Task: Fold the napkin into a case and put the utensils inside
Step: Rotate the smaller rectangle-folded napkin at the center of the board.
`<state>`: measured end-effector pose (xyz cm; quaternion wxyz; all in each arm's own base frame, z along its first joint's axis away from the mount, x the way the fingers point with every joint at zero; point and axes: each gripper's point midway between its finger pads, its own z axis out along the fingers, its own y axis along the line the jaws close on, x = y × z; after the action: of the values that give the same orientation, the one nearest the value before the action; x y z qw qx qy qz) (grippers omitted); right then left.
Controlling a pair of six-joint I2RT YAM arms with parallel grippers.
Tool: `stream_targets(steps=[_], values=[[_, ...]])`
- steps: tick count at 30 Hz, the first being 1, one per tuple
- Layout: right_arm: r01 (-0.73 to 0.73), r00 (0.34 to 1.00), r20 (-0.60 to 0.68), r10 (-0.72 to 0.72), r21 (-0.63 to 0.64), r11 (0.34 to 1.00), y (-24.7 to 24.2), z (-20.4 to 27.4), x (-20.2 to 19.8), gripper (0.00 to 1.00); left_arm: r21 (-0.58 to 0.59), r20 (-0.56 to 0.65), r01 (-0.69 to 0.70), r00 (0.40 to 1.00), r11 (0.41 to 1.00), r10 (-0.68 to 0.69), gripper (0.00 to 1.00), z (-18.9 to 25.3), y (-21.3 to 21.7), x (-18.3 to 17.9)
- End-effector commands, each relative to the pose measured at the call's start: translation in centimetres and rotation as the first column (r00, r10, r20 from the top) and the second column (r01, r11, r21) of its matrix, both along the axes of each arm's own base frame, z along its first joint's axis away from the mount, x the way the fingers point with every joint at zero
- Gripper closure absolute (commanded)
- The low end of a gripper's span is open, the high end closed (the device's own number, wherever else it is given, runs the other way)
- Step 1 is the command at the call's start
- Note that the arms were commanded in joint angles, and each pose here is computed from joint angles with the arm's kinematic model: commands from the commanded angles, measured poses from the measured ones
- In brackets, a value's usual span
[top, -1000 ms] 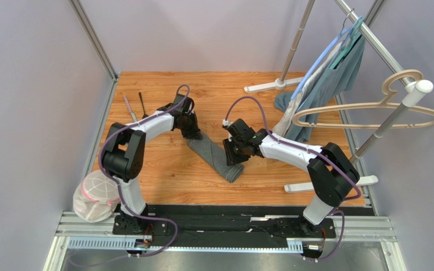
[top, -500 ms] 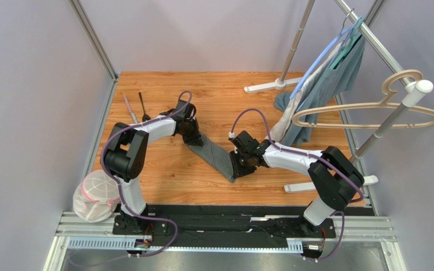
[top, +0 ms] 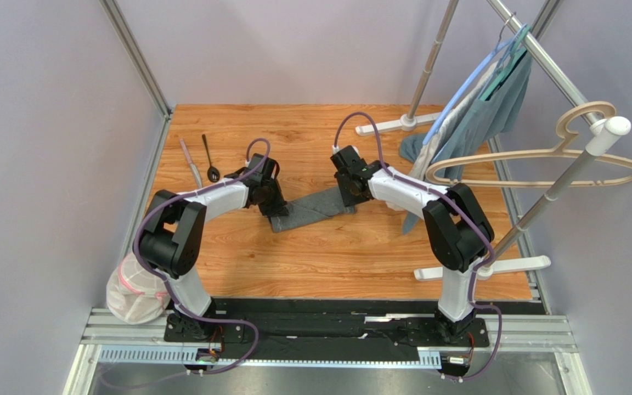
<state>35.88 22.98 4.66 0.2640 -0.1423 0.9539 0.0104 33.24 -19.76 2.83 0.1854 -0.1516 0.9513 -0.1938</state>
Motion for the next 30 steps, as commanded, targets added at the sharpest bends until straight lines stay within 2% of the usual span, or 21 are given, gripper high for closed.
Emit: stream_targets(steps=[1,3,6,7,13,20,25,30], values=[[-0.02,0.997,0.077,0.03,-0.121,0.992,-1.8,4.3,1.3,0.66,0.047,0.039,0.011,0.999,0.999,-0.013,0.93,2.6,0.4,1.5],[-0.026,0.996,0.084,0.035,-0.103,0.994,-1.7,5.4,1.0,0.62,0.048,0.059,0.032,0.998,0.998,-0.034,0.93,3.5,0.3,1.7],[-0.07,0.996,0.059,0.069,0.017,0.997,0.2,6.6,-0.1,0.59,0.049,0.046,0.05,0.998,0.998,-0.053,0.93,3.7,0.4,1.0],[-0.102,0.994,0.043,0.098,0.099,0.99,1.8,6.5,-0.5,0.59,0.049,0.04,0.05,0.998,0.998,-0.052,0.93,3.5,0.5,0.7],[-0.069,0.998,0.009,0.069,0.294,0.953,4.0,3.7,1.5,0.63,0.11,0.005,-0.012,1.0,0.994,0.011,0.94,2.1,2.9,0.2],[-0.009,0.997,-0.068,0.033,0.334,0.942,2.7,1.2,4.0,0.65,0.183,-0.021,-0.01,1.0,0.983,0.014,0.94,0.4,4.7,1.2],[-0.028,0.997,-0.055,0.053,0.385,0.923,3.4,3.3,3.7,0.65,0.131,0.076,0.002,0.997,0.991,-0.012,0.89,4.3,3.9,1.3],[-0.028,0.998,-0.043,0.05,0.401,0.916,3.7,5.2,3.8,0.63,0.136,0.127,-0.03,0.992,0.99,0.012,0.86,7.3,5.5,0.7]])
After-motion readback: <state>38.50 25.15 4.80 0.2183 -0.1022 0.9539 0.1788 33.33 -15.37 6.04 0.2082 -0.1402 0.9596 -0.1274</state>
